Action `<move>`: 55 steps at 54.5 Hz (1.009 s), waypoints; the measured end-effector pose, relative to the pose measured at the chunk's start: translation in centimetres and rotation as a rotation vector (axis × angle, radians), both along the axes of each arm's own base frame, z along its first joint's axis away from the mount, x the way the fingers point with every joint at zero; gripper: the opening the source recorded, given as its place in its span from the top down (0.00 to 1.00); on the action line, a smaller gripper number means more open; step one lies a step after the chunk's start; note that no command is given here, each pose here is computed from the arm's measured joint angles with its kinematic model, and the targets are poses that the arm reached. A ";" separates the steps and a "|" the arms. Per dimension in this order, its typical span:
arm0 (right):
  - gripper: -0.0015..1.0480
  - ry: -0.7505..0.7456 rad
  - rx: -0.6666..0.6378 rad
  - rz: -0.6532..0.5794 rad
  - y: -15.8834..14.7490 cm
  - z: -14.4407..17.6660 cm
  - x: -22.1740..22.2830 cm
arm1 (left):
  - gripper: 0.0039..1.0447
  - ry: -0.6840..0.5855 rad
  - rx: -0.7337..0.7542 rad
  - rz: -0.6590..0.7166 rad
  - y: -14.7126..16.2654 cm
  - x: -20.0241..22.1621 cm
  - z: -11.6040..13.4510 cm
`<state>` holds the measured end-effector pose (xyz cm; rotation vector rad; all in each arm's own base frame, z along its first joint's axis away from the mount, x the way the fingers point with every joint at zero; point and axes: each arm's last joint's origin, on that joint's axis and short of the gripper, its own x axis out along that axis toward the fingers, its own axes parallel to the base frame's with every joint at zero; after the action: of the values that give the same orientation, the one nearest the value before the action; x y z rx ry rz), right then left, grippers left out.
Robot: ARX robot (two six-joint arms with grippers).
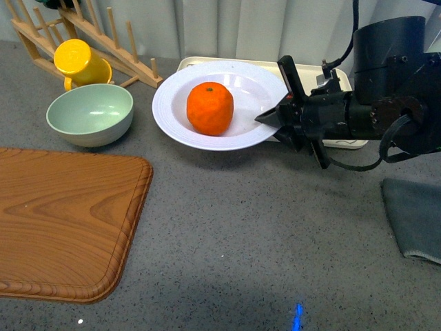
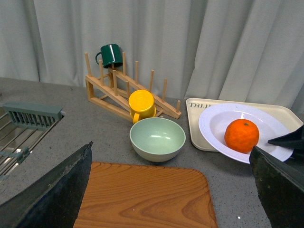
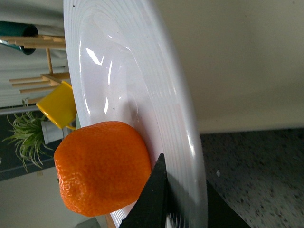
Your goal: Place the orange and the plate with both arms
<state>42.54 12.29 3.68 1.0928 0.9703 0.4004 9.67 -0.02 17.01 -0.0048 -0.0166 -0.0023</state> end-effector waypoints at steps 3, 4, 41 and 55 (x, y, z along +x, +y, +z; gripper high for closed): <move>0.96 0.001 0.009 -0.021 0.5 0.0 0.8 | 0.06 0.000 0.000 0.000 0.0 0.0 0.0; 0.96 0.004 0.012 -0.030 0.7 0.0 1.0 | 0.06 0.000 0.000 0.000 0.0 0.0 0.0; 0.88 0.094 0.009 -0.117 3.6 -1.5 4.5 | 0.06 0.000 0.000 -0.001 0.0 0.0 0.0; 0.54 0.074 -0.003 -0.112 3.2 -0.8 3.9 | 0.06 0.000 0.000 0.000 0.0 0.0 0.0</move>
<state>46.44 15.49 2.91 1.1606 0.9692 0.2686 9.67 -0.02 17.01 -0.0048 -0.0166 -0.0023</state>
